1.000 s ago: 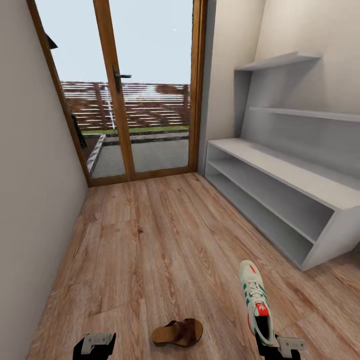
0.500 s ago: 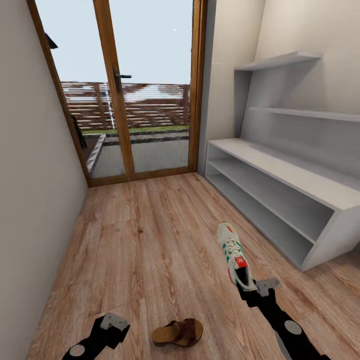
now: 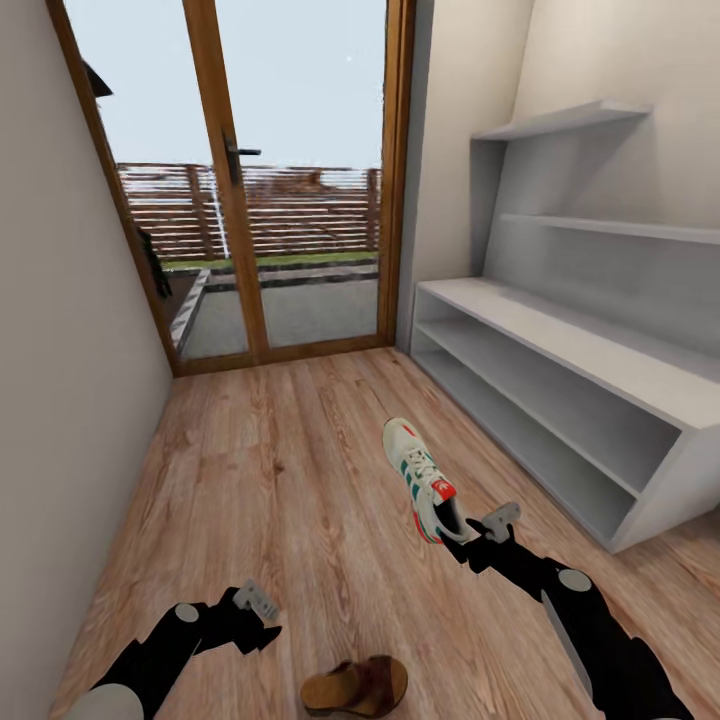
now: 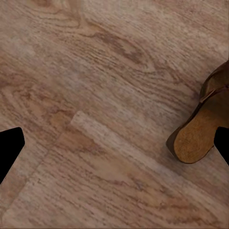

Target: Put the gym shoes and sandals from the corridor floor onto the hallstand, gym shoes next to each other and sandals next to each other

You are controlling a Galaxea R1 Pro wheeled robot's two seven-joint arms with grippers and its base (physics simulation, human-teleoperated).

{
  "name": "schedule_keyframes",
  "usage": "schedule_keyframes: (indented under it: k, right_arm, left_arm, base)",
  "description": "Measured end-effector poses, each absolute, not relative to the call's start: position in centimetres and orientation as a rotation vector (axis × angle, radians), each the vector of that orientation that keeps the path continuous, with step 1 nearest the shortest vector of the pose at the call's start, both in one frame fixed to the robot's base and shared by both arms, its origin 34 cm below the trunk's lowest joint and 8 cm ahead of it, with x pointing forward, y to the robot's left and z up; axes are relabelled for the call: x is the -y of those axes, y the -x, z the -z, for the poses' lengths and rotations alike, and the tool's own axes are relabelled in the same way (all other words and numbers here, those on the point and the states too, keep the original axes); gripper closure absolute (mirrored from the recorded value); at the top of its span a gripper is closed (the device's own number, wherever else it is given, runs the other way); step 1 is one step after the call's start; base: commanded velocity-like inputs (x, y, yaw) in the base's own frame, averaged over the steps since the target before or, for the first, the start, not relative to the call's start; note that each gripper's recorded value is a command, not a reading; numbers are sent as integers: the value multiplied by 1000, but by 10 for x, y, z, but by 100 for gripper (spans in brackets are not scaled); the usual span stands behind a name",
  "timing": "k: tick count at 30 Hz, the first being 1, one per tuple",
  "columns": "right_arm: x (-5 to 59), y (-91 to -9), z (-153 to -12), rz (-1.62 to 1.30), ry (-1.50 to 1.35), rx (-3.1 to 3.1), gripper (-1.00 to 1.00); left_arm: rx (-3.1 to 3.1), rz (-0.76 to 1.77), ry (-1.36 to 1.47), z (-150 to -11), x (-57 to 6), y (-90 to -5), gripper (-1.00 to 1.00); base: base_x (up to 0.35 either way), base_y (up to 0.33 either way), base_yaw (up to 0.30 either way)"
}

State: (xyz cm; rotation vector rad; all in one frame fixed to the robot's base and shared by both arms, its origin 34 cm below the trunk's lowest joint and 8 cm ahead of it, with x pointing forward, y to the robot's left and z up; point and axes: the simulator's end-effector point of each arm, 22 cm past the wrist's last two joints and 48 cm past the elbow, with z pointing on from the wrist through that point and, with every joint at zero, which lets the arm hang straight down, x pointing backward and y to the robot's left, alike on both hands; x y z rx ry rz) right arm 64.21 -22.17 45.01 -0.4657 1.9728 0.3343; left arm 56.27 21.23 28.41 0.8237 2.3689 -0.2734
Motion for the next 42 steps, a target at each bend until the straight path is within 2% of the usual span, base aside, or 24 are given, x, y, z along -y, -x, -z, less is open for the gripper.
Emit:
schedule_keyframes:
  k: [18, 42]
  right_arm:
    - [221, -643, -453, -334, 468, -1965, 100]
    - [222, -649, -469, -318, 482, -1931, 100]
  left_arm:
    - [-2372, 271, -826, -283, -215, -562, -100]
    - [-2370, 272, -822, -284, -215, -562, -100]
  base:
    - [12, 0, -63]
    - [39, 14, -2]
